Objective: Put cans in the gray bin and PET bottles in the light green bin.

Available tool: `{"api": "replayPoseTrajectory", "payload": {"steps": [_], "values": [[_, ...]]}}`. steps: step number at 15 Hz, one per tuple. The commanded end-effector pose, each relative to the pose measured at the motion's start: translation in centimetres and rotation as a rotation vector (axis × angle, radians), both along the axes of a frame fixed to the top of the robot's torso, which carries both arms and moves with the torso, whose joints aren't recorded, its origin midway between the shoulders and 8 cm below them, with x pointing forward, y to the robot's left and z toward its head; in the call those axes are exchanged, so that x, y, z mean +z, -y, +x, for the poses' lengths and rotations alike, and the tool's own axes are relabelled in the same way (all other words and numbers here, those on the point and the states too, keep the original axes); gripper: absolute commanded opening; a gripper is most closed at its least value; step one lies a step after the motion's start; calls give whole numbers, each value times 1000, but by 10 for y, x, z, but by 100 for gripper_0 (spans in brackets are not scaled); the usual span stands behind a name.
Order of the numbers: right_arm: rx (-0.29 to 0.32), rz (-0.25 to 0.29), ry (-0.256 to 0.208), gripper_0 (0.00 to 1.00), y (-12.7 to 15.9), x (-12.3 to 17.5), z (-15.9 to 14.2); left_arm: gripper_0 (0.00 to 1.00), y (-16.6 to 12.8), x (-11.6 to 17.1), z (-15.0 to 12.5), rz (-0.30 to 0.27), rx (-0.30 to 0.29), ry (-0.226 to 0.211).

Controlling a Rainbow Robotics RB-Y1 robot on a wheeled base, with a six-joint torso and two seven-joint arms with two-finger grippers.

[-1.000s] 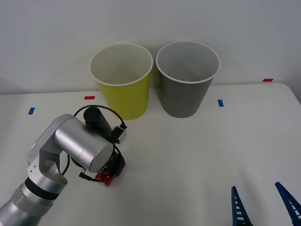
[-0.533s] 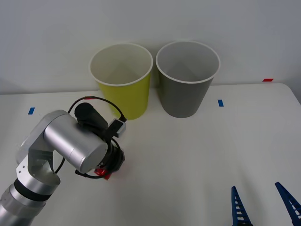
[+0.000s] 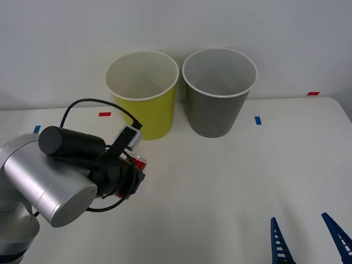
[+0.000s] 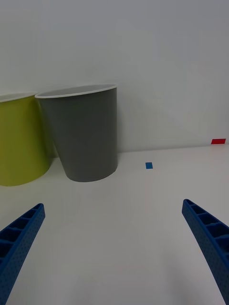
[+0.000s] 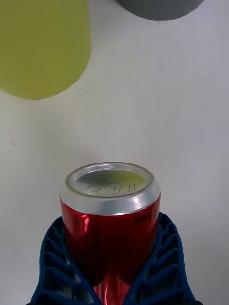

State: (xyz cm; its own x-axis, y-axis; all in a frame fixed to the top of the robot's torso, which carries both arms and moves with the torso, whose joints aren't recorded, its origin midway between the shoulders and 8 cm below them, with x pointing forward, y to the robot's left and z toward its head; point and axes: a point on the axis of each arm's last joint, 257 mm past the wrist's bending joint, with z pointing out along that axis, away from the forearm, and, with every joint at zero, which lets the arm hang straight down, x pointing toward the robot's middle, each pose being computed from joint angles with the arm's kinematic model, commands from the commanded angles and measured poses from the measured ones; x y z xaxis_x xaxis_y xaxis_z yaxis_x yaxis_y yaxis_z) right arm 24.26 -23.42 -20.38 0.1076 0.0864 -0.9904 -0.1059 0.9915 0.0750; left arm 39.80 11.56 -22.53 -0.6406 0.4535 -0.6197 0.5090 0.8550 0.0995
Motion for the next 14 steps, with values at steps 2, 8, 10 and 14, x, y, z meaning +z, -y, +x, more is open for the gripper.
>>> {"api": "replayPoseTrajectory", "payload": {"steps": [2, 8, 10, 14], "values": [[0, 0, 0, 100, 0, 0, 0, 0, 5, 21, -11, -38, -25, 44], [0, 0, 0, 100, 0, 0, 0, 0, 24, 74, -6, -120, -98, 197], [0, 0, 0, 100, 0, 0, 0, 0, 30, 111, -1, -151, -173, 319], [0, 0, 0, 100, 0, 0, 0, 0, 36, 169, 3, -251, -252, 474]]}}
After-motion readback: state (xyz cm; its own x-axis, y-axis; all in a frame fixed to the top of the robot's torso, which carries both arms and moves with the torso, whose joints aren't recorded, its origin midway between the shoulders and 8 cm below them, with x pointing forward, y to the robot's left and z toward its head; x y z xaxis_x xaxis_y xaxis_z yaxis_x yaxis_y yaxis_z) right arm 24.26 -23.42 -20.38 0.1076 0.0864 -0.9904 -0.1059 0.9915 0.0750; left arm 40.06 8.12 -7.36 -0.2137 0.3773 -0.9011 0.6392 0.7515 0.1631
